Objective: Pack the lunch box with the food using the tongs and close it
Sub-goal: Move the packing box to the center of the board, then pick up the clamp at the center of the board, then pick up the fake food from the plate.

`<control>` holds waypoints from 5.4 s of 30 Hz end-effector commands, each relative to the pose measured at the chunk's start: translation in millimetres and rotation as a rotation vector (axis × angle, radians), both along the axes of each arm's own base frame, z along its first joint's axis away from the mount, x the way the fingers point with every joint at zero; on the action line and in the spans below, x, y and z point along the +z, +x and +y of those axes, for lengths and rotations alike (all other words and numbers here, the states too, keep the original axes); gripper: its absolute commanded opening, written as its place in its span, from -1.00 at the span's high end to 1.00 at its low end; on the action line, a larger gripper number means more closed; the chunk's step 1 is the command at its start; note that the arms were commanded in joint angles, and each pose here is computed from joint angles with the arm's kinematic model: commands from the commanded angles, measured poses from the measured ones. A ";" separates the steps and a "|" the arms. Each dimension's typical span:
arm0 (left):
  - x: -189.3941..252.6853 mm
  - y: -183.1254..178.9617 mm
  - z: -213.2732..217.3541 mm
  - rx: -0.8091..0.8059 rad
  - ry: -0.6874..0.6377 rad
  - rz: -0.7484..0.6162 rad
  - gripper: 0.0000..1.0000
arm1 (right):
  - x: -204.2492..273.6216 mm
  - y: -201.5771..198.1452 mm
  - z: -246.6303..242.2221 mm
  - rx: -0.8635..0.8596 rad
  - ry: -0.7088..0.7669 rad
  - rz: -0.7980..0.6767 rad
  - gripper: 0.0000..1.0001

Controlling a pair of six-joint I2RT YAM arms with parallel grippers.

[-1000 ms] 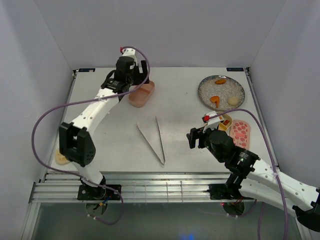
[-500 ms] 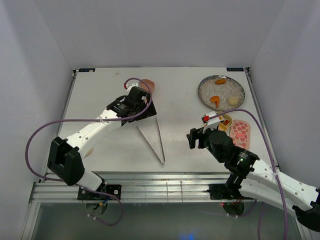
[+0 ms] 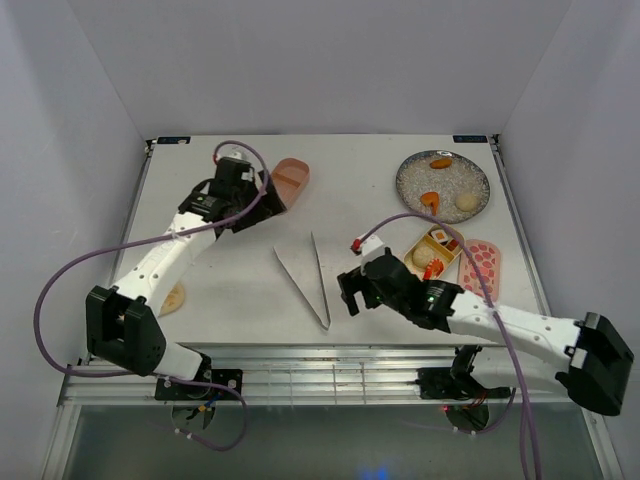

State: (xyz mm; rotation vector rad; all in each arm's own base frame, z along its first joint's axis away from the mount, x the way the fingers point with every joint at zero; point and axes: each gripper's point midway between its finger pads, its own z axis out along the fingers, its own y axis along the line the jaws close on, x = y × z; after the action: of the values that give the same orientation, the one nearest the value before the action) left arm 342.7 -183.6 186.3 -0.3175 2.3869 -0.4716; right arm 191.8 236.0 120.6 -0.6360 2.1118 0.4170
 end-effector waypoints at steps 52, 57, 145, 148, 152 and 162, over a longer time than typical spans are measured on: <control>-123.4 181.0 69.5 0.002 -0.209 0.068 -0.49 | -75.8 24.6 135.9 0.100 -0.173 0.098 -0.97; -123.7 185.7 59.8 -0.038 -0.199 0.051 -0.15 | -72.9 24.0 131.6 0.106 -0.180 0.088 -0.98; -43.2 -65.7 -68.2 -0.323 -0.101 -0.366 -0.96 | 105.8 217.3 -212.5 -0.730 -0.125 0.125 -0.02; -38.1 -70.6 -73.3 -0.353 -0.125 -0.378 -0.96 | 93.6 205.2 -238.0 -0.796 -0.144 0.148 -0.02; -36.2 -75.1 -73.5 -0.360 -0.132 -0.383 -0.96 | 80.4 193.5 -260.7 -0.851 -0.163 0.154 -0.02; -37.6 -76.0 -72.4 -0.353 -0.139 -0.385 -0.96 | 52.2 204.6 -272.9 -0.812 -0.131 0.202 -0.08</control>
State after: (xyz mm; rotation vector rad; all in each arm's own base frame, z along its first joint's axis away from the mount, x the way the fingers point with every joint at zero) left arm 268.2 -257.2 142.3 0.1279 2.0722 -0.7759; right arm 380.6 -35.5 167.8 0.2582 2.4374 -0.1516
